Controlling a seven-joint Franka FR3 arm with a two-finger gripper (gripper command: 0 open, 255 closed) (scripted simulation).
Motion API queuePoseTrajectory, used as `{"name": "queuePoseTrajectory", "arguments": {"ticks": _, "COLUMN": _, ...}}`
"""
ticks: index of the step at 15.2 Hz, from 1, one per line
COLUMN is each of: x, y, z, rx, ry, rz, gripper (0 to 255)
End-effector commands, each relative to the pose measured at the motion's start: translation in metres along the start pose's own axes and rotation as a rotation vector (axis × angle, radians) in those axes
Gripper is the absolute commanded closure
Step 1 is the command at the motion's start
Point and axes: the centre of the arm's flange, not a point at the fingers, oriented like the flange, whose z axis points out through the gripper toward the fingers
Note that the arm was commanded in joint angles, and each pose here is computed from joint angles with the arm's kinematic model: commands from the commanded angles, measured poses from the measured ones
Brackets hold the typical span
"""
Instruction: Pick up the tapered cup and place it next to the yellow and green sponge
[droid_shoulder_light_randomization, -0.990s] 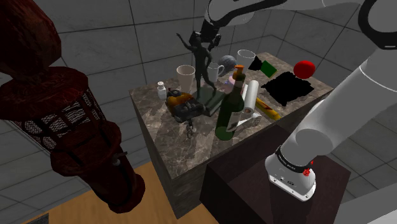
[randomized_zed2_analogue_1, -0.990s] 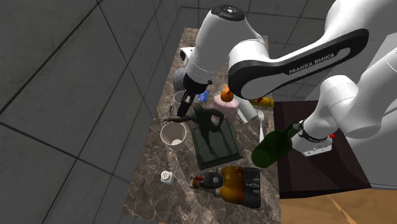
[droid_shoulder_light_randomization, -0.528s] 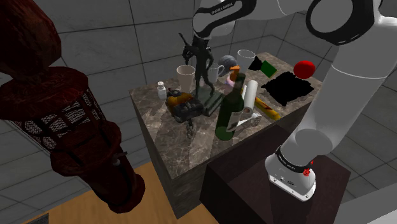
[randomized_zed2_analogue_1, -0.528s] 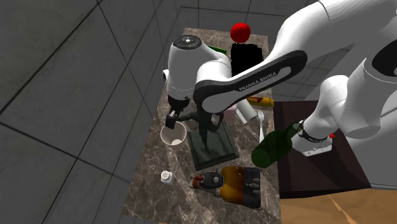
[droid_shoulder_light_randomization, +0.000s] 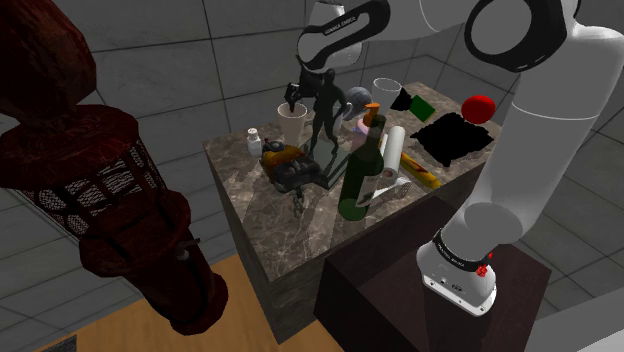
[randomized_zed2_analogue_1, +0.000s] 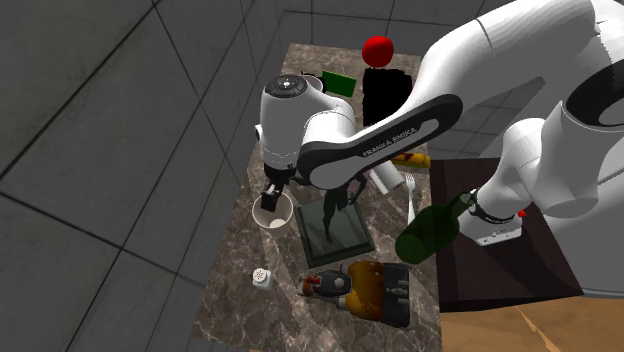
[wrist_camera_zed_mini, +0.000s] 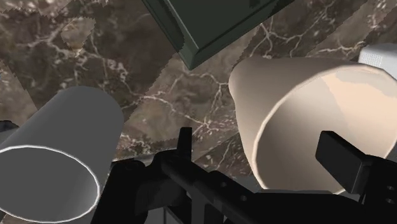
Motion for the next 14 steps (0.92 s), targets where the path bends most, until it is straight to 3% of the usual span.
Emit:
{"name": "queuePoseTrajectory", "arguments": {"ticks": 1, "x": -0.0041, "y": 0.0018, "z": 0.0164, "rx": -0.010, "ry": -0.024, "rz": -0.002, "gripper": 0}}
{"name": "queuePoseTrajectory", "arguments": {"ticks": 7, "x": -0.0041, "y": 0.0018, "z": 0.0164, "rx": -0.010, "ry": -0.024, "rz": -0.002, "gripper": 0}}
{"name": "queuePoseTrajectory", "arguments": {"ticks": 8, "x": -0.0062, "y": 0.0016, "z": 0.0157, "rx": -0.010, "ry": -0.024, "rz": -0.002, "gripper": 255}}
{"name": "queuePoseTrajectory", "arguments": {"ticks": 14, "x": -0.0029, "y": -0.0014, "z": 0.0157, "rx": -0.009, "ry": -0.023, "rz": -0.001, "gripper": 255}}
